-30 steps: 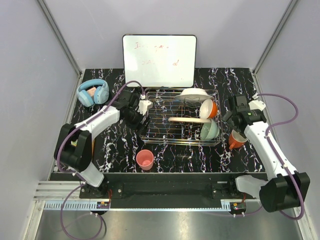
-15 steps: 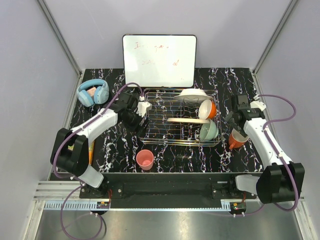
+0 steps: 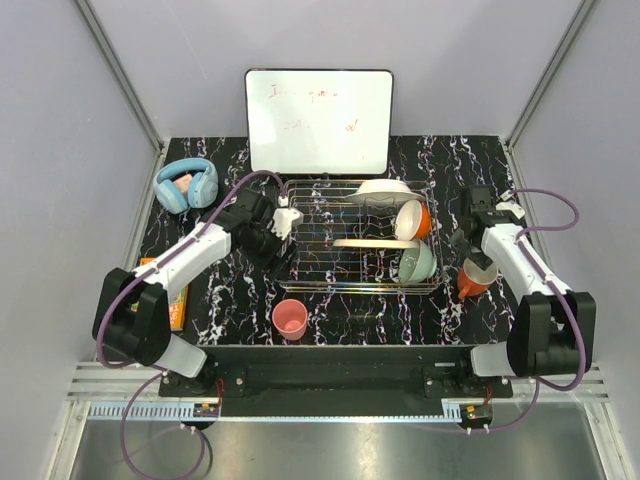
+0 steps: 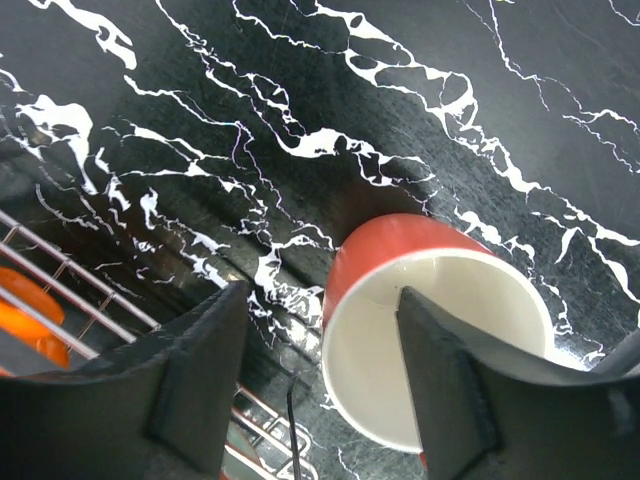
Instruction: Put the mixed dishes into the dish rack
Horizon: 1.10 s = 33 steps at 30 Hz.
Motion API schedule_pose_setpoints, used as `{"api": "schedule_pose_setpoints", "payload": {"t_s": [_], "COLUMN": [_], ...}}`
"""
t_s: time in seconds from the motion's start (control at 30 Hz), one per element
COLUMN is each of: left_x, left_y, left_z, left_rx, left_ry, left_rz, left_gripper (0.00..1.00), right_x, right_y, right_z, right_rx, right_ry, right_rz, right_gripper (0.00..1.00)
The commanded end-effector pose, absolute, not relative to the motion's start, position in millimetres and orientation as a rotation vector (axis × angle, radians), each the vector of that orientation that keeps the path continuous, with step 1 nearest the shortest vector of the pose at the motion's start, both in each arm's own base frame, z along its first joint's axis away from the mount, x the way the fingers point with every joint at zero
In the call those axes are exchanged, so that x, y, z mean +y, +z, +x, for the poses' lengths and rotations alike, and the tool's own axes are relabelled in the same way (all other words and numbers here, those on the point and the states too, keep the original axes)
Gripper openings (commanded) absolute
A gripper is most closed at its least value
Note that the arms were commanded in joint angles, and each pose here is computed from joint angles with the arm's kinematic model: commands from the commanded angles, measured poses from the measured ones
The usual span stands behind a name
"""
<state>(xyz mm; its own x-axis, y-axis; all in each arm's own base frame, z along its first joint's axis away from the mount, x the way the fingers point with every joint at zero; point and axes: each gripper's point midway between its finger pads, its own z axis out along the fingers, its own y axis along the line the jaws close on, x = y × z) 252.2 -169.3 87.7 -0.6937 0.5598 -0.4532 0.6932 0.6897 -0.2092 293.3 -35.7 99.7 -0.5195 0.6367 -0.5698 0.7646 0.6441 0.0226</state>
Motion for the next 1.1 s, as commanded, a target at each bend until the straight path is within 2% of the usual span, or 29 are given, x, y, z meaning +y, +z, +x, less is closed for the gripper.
{"api": "schedule_pose_setpoints", "payload": {"t_s": [0.0, 0.07, 0.2, 0.27, 0.3, 0.4, 0.43, 0.53, 0.7, 0.9, 1.07], "left_x": [-167, -156, -143, -141, -141, -140, -141, -138, -140, -158, -181], "left_y": [105, 112, 153, 178, 186, 211, 217, 236, 265, 308, 354], "left_z": [239, 252, 284, 294, 296, 302, 303, 306, 305, 299, 280], "left_rx": [2.537, 2.531, 2.42, 2.357, 2.339, 2.293, 2.28, 2.248, 2.18, 2.066, 1.957], "left_ry": [-0.541, -0.421, -0.237, -0.206, -0.198, -0.189, -0.191, -0.178, -0.208, -0.337, -0.533], "left_rz": [1.029, 0.992, 0.911, 0.871, 0.858, 0.819, 0.813, 0.778, 0.744, 0.752, 0.799], "left_gripper": [0.86, 0.99, 0.99, 0.99, 0.99, 0.99, 0.99, 0.99, 0.99, 0.99, 0.99], "right_x": [-40, -40, -42, -38, -38, -36, -36, -36, -39, -8, 52], "right_y": [97, 92, 82, 76, 73, 69, 70, 78, 129, 256, 380], "right_z": [305, 305, 302, 300, 297, 294, 294, 295, 303, 306, 280], "right_rx": [2.302, 2.314, 2.334, 2.355, 2.359, 2.36, 2.358, 2.347, 2.234, 1.956, 1.668], "right_ry": [-0.311, -0.323, -0.343, -0.33, -0.326, -0.313, -0.312, -0.297, -0.231, 0.16, 0.642], "right_rz": [1.087, 1.084, 1.079, 1.075, 1.079, 1.082, 1.082, 1.059, 1.001, 0.854, 0.55], "right_gripper": [0.65, 0.61, 0.55, 0.47, 0.32, 0.08, 0.05, 0.0, 0.0, 0.0, 0.0]}}
